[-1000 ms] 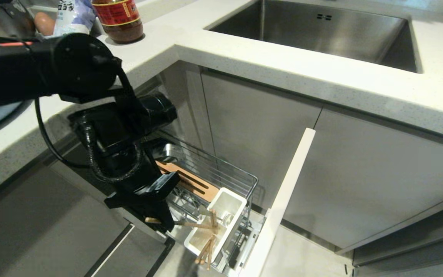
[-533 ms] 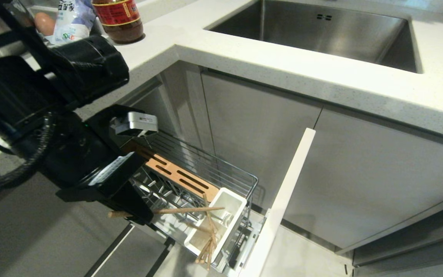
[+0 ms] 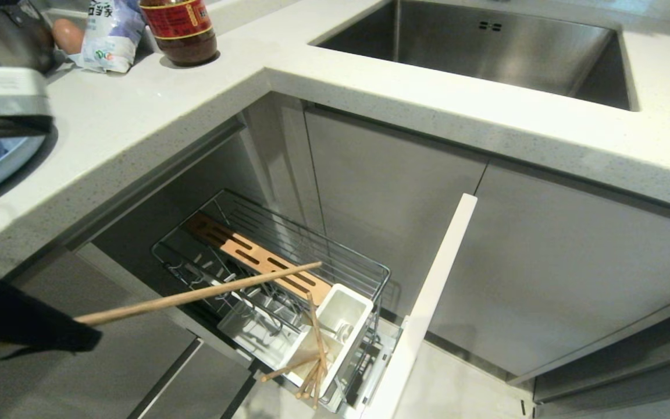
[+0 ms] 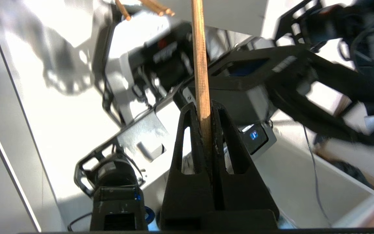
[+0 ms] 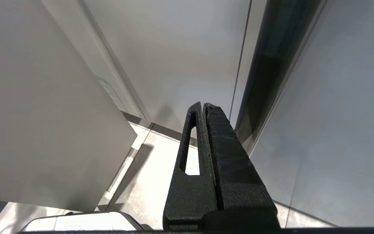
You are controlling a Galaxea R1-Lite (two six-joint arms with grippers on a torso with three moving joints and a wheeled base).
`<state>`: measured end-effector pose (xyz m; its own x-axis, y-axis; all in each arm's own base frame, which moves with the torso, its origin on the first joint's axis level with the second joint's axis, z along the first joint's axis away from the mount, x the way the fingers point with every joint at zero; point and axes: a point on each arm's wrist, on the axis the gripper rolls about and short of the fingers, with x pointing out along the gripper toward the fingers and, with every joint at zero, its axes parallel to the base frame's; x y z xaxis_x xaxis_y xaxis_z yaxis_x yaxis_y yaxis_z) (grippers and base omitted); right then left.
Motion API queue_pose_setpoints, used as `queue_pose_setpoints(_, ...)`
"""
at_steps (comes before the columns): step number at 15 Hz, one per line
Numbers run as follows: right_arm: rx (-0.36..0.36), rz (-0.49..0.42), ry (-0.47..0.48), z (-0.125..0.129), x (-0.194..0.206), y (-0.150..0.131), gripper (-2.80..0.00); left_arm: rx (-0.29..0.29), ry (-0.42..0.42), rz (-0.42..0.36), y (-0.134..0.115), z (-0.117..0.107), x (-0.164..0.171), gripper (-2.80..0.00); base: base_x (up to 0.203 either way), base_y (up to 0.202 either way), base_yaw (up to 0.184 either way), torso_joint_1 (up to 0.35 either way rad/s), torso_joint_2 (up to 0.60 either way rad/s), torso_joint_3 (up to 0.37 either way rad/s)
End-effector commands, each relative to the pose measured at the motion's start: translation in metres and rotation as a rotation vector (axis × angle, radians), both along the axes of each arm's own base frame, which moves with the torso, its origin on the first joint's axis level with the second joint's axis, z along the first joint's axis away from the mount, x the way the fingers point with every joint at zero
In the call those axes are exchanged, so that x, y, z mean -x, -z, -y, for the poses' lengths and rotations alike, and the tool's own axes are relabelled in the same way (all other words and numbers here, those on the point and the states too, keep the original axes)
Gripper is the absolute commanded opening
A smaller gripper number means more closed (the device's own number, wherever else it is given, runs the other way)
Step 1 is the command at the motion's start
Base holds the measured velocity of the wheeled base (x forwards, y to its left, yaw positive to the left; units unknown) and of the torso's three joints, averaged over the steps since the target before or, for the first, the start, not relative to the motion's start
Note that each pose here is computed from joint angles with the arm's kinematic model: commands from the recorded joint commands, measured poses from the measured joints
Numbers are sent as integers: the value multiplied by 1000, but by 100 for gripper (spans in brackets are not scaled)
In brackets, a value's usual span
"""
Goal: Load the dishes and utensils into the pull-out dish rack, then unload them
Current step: Take the chopsticks out of the cupboard
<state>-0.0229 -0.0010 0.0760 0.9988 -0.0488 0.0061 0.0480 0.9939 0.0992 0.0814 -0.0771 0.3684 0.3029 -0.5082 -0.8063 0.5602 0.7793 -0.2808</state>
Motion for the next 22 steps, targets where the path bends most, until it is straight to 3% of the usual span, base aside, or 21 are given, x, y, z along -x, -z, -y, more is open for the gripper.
queue_pose_setpoints(1, -1, 4, 0, 0, 0, 0, -280, 90, -9, 128, -13, -40, 46, -280, 0, 0, 0, 0, 0, 0)
queue_pose_setpoints(3, -1, 5, 0, 0, 0, 0, -280, 155, -55, 240, -19, -62, 68, -280, 0, 0, 0, 0, 0, 0)
queue_pose_setpoints(7, -1, 4, 0, 0, 0, 0, -280, 334, -245, 545, -36, -89, 108, -280, 0, 0, 0, 0, 0, 0)
queue_pose_setpoints(9, -1, 4, 0, 0, 0, 0, -280, 365, -351, 672, -40, -94, 127, -280, 0, 0, 0, 0, 0, 0)
queue_pose_setpoints(11, -1, 5, 0, 0, 0, 0, -280, 354, -502, 795, -43, -91, 144, -280, 0, 0, 0, 0, 0, 0)
queue_pose_setpoints(13, -1, 5, 0, 0, 0, 0, -280, 261, -713, 855, -41, -82, 146, -280, 0, 0, 0, 0, 0, 0)
queue_pose_setpoints(16, -1, 5, 0, 0, 0, 0, -280, 19, -1113, 841, -30, -71, 125, -280, 0, 0, 0, 0, 0, 0)
queue_pose_setpoints(18, -1, 5, 0, 0, 0, 0, -280, -129, -1278, 722, -10, -76, 101, -280, 0, 0, 0, 0, 0, 0)
queue_pose_setpoints(20, -1, 5, 0, 0, 0, 0, -280, -236, -1397, 591, 8, -85, 78, -280, 0, 0, 0, 0, 0, 0)
queue_pose_setpoints(22, -1, 5, 0, 0, 0, 0, -280, -252, -1454, 498, 20, -94, 59, -280, 0, 0, 0, 0, 0, 0)
